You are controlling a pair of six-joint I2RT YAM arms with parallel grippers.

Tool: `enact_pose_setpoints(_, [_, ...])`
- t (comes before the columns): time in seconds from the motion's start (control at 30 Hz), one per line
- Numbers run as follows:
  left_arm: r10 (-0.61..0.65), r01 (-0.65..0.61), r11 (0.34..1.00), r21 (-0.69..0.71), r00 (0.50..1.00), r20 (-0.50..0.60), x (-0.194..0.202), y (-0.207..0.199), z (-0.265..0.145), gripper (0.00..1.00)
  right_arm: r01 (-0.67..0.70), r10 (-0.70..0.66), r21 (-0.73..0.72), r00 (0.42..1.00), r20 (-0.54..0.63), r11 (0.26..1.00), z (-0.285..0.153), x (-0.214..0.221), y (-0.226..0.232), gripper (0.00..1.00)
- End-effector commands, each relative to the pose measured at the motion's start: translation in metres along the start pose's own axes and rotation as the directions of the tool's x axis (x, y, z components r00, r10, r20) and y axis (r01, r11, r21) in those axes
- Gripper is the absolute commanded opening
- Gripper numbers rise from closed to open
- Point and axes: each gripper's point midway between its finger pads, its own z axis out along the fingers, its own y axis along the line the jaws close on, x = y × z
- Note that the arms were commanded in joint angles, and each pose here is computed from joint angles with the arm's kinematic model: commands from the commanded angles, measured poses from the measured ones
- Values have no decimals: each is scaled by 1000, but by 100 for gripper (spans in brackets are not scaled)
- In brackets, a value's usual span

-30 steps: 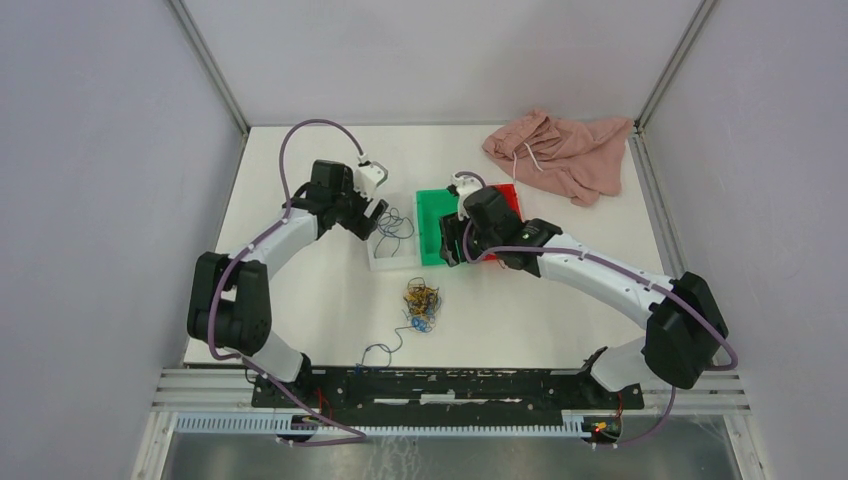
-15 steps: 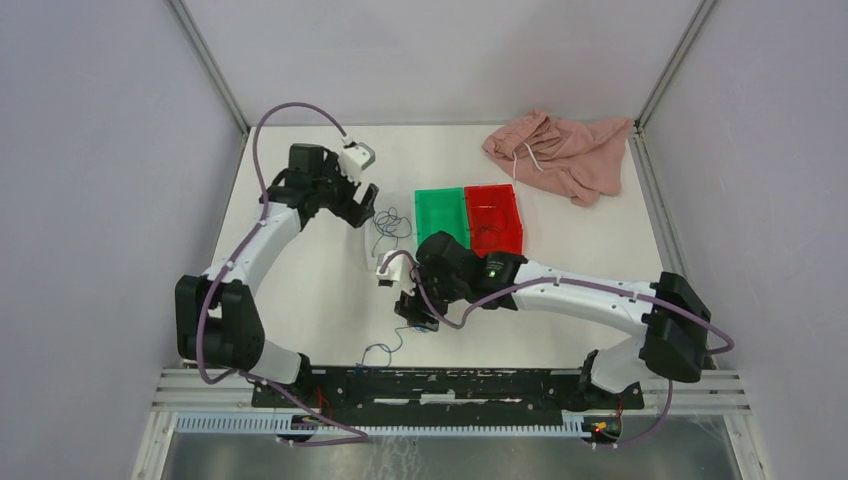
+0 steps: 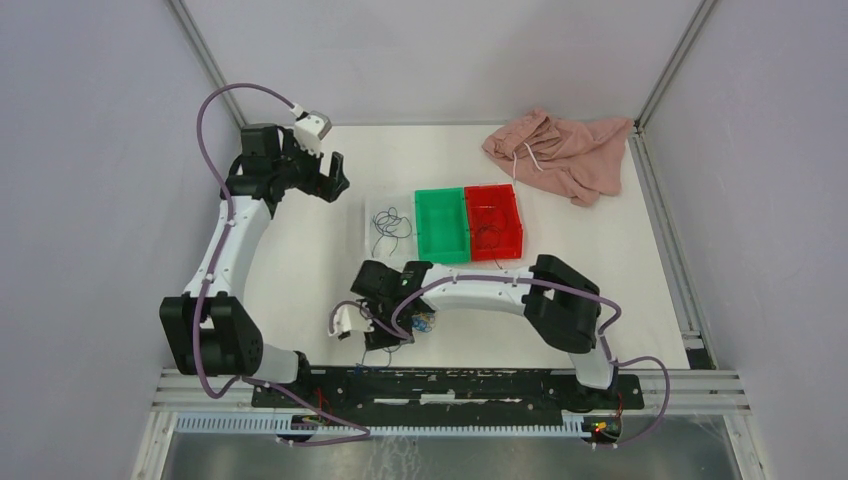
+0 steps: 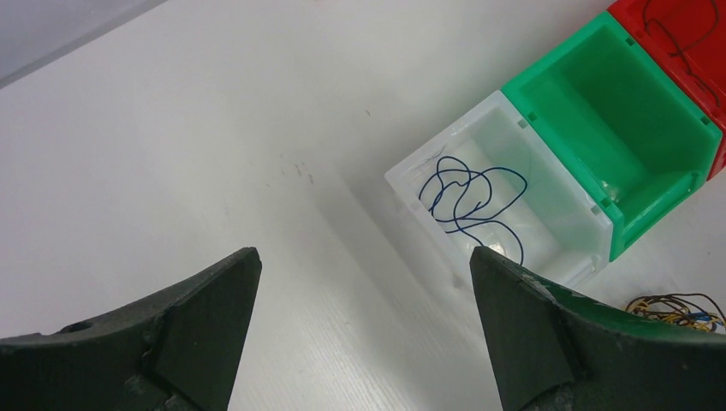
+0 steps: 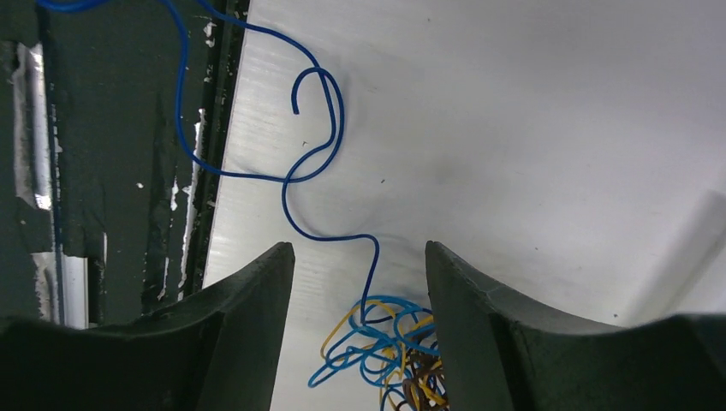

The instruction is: Untangle the cables

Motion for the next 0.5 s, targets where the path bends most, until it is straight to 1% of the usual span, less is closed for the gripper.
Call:
enact_pose_setpoints(0.0, [-10,9,1000,13,997,75,-29,-6,-17,99,82,-79,48,995,-54,996,1,-6,-15,64])
enact_pose_setpoints(0.13, [0,0,1000,1,996,94,-35,-5,-20,99,80,-74,63,993,-95,995,8,2,-21,60])
enact_pose_setpoints(0.17, [1,-1,1000,-1,995,98,-37,-5,-21,99,79,-72,65,993,-97,995,10,3,-21,58])
enact_pose_setpoints(0.2, [2,-2,1000,-2,995,103,-39,-5,-23,99,76,-68,71,993,-99,995,11,3,-22,54])
enact_pose_setpoints(0.23, [4,-4,1000,-2,994,106,-40,-6,-24,99,71,-63,76,993,-101,995,11,4,-23,48])
enact_pose_setpoints(0.33, [13,-13,1000,0,993,120,-46,-7,-28,99,53,-44,114,995,-84,992,8,-1,-29,24])
enact_pose_setpoints(0.4, [23,-24,1000,0,991,130,-54,-8,-33,99,11,-7,156,1000,-30,988,-2,-12,-36,10])
enact_pose_setpoints(0.47, [41,-43,999,15,990,134,-61,-11,-39,99,-58,49,181,997,54,982,-17,-24,-46,1])
